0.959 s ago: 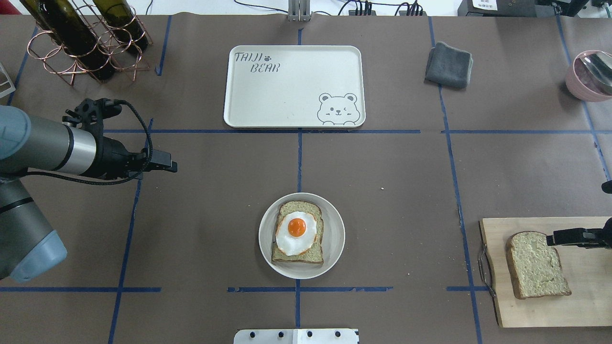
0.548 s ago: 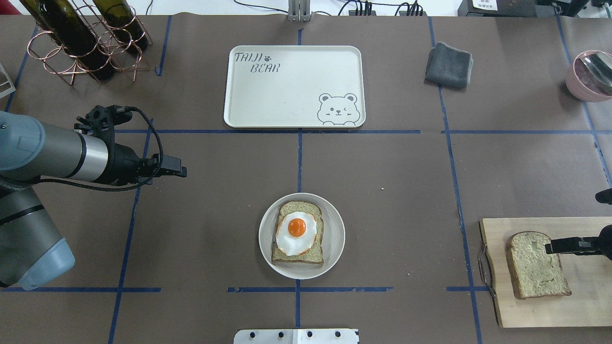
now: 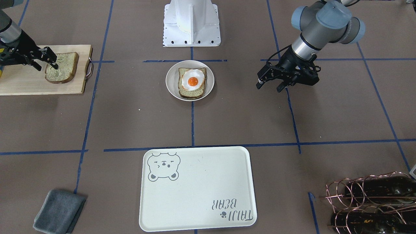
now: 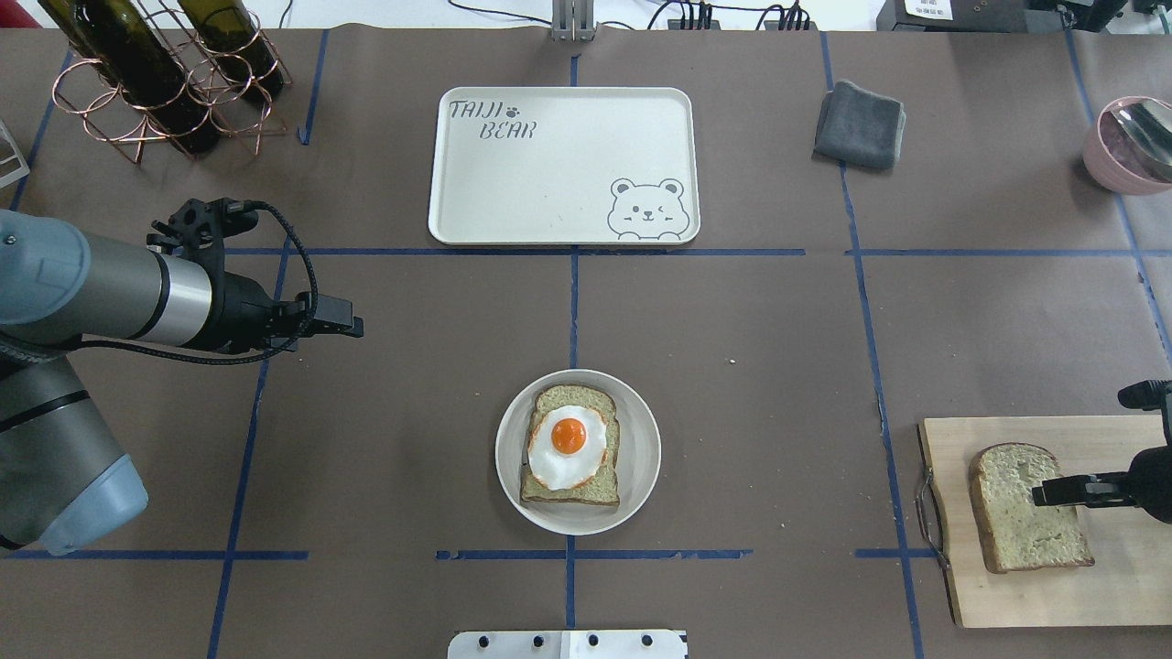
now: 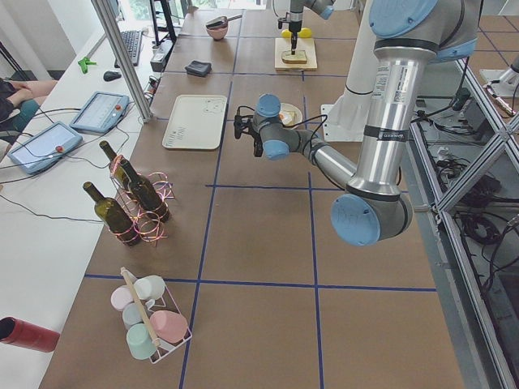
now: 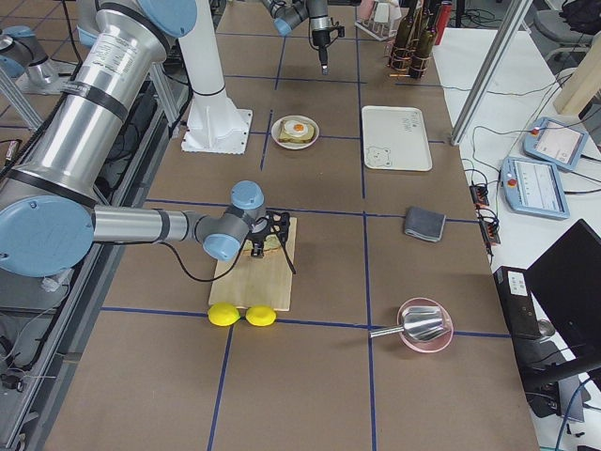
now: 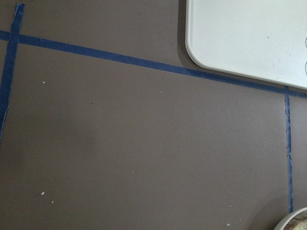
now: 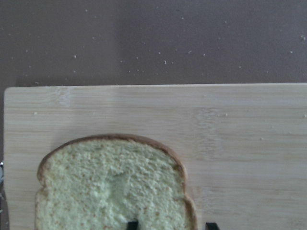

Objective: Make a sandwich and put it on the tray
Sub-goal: 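Slide the right gripper under the bread slice and grasp it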

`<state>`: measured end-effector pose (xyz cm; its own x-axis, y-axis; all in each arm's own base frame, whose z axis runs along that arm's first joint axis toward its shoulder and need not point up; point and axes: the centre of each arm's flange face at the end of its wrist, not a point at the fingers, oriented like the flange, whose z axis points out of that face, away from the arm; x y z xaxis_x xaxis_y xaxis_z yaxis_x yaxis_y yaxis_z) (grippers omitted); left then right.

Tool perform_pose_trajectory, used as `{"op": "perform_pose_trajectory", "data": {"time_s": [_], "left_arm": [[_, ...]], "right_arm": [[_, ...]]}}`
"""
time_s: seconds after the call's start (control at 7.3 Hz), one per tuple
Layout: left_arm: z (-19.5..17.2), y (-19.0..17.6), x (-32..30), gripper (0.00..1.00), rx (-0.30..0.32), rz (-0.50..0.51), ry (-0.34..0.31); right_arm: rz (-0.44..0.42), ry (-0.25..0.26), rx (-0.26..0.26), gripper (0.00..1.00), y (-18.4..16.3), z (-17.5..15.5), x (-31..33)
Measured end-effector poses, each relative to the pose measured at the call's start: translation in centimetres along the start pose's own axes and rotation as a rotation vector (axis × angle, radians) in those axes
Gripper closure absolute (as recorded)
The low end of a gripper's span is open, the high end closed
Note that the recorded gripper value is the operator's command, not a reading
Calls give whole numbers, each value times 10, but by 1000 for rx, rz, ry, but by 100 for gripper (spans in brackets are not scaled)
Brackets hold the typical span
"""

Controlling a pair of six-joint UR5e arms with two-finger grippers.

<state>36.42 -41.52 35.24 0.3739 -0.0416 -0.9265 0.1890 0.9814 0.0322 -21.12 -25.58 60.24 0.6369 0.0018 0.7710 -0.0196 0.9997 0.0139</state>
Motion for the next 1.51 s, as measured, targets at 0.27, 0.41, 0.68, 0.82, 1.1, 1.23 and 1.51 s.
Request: {"op": "perform_pose_trajectory", "data": {"time_s": [0.27, 0.41, 0.68, 0.82, 1.1, 1.23, 1.51], "left_arm": [[0, 0, 0, 0, 0, 0, -1], [0, 0, -1, 0, 0, 0, -1], [1, 0, -1, 0, 0, 0, -2], [1, -1, -1, 0, 0, 0, -3], [1, -1, -1, 0, 0, 0, -3], [1, -1, -2, 0, 0, -1, -4], [2, -1, -2, 0, 0, -1, -4]], "right_arm": [[-1, 1, -1, 53, 1, -1, 2], [1, 2, -2, 53, 2, -1, 3], [1, -1, -4, 52, 3, -2, 4], [1, -5, -6, 52, 3, -3, 4], [3, -5, -9, 52, 4, -4, 5], [6, 0, -11, 54, 5, -4, 8], [11, 8, -13, 68, 7, -5, 13]]}}
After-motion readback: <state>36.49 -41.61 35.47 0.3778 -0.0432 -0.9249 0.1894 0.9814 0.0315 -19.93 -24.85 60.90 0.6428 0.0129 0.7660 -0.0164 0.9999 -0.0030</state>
